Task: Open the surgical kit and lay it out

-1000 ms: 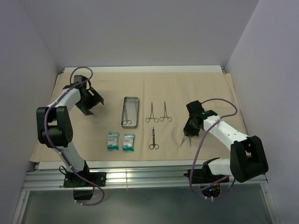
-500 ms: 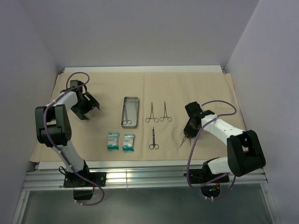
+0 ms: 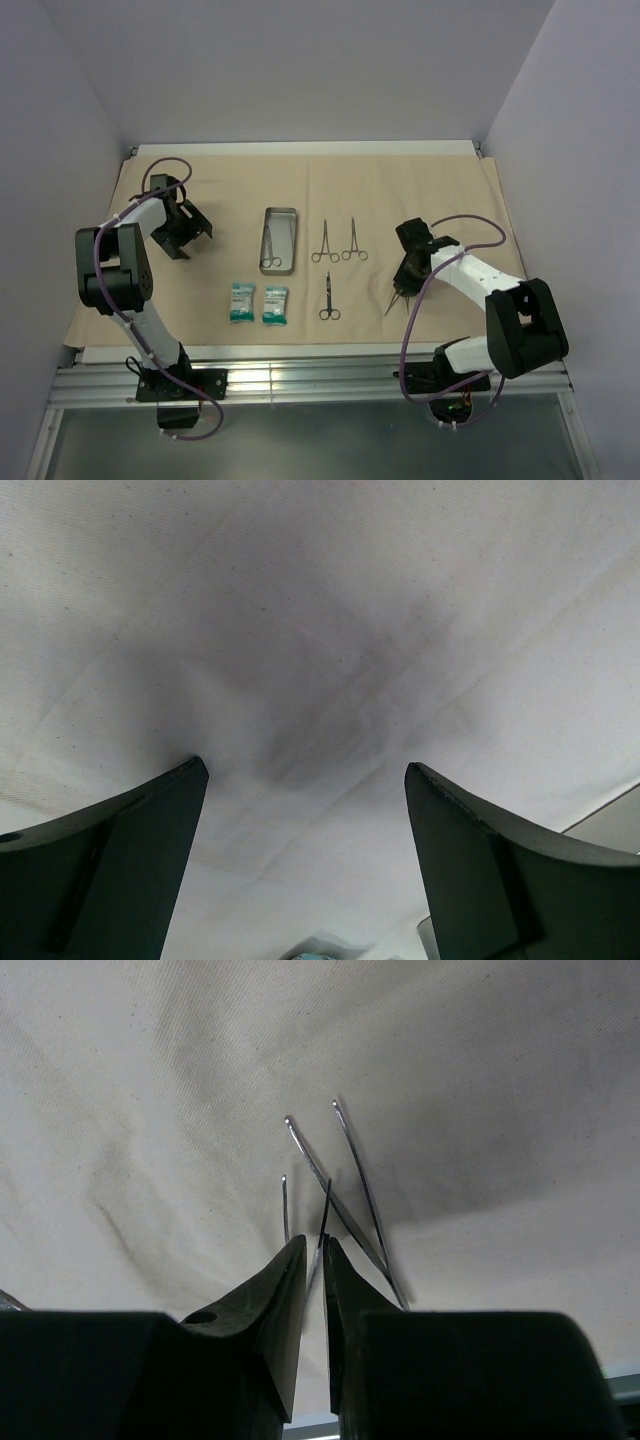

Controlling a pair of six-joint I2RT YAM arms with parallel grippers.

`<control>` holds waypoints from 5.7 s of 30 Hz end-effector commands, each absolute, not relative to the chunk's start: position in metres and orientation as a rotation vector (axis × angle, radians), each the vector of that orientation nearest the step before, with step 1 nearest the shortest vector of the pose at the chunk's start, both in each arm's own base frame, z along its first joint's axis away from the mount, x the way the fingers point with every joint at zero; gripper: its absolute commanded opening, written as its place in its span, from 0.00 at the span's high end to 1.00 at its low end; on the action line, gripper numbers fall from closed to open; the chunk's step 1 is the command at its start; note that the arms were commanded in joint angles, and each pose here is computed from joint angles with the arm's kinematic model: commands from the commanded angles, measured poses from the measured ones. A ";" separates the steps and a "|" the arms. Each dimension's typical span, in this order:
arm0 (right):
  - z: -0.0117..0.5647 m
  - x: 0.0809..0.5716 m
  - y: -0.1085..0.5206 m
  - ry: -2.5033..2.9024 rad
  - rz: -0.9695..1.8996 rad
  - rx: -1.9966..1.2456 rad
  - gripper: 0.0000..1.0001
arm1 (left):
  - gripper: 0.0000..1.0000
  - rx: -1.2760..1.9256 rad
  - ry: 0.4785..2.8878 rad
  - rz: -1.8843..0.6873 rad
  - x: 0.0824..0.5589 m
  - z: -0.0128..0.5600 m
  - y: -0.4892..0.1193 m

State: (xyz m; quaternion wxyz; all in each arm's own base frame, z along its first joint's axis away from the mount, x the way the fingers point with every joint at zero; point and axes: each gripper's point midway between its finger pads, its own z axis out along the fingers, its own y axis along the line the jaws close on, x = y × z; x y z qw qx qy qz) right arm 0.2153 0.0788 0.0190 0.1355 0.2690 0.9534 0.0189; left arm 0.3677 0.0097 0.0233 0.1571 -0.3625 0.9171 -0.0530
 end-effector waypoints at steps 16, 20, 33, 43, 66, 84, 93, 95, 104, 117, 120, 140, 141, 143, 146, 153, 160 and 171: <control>0.013 0.215 0.080 2.762 0.052 0.770 0.79 | 0.11 -1.042 2.630 -0.053 0.362 0.020 0.023; 0.010 0.213 0.080 2.768 0.051 0.775 0.80 | 0.11 -1.036 2.627 -0.044 0.361 0.021 0.025; 0.019 0.219 0.074 2.757 0.009 0.711 0.92 | 0.11 -1.022 2.629 -0.031 0.363 0.023 0.028; 0.040 0.228 0.079 2.734 0.053 0.494 0.98 | 0.12 -1.036 2.640 -0.054 0.362 0.015 0.024; 0.025 0.232 0.089 2.808 -0.011 0.263 0.98 | 0.12 -1.033 2.646 -0.036 0.357 0.014 0.026; 0.043 0.238 0.088 2.760 -0.041 0.263 0.75 | 0.11 -1.032 2.647 -0.028 0.356 0.012 0.027; 0.099 0.267 0.068 2.618 -0.101 0.381 0.82 | 0.11 -1.037 2.638 -0.036 0.360 0.015 0.031; 0.096 0.275 0.051 2.610 -0.140 0.467 0.86 | 0.11 -1.035 2.641 -0.034 0.359 0.015 0.032; 0.047 0.307 -0.004 2.684 -0.240 0.781 1.00 | 0.11 -1.029 2.665 -0.043 0.353 0.008 0.033; 0.020 0.314 -0.071 2.729 -0.438 0.954 1.00 | 0.11 -1.100 2.657 -0.040 0.347 0.002 0.044; 0.014 0.306 -0.086 2.747 -0.493 0.986 1.00 | 0.11 -1.123 2.651 -0.026 0.343 0.000 0.052; 0.031 0.313 -0.146 2.674 -0.583 1.154 1.00 | 0.11 -1.210 2.636 -0.005 0.343 -0.002 0.079; 0.032 0.316 -0.141 2.686 -0.531 1.139 1.00 | 0.11 -1.203 2.635 -0.019 0.345 0.000 0.077; 0.044 0.321 -0.133 2.658 -0.474 1.103 1.00 | 0.10 -1.185 2.610 -0.088 0.354 0.013 0.072; 0.068 0.328 -0.116 2.625 -0.384 1.034 1.00 | 0.10 -1.140 2.564 -0.211 0.368 0.038 0.060; 0.118 0.336 -0.050 2.573 -0.154 0.830 0.96 | 0.35 -0.830 2.557 -0.424 0.394 0.094 0.001; 0.148 0.333 0.032 2.551 0.052 0.600 0.95 | 0.44 -0.422 2.632 -0.323 0.389 0.126 -0.101; 0.169 0.305 0.056 2.524 0.110 0.496 0.94 | 0.74 -0.170 2.662 -0.343 0.417 0.115 -0.185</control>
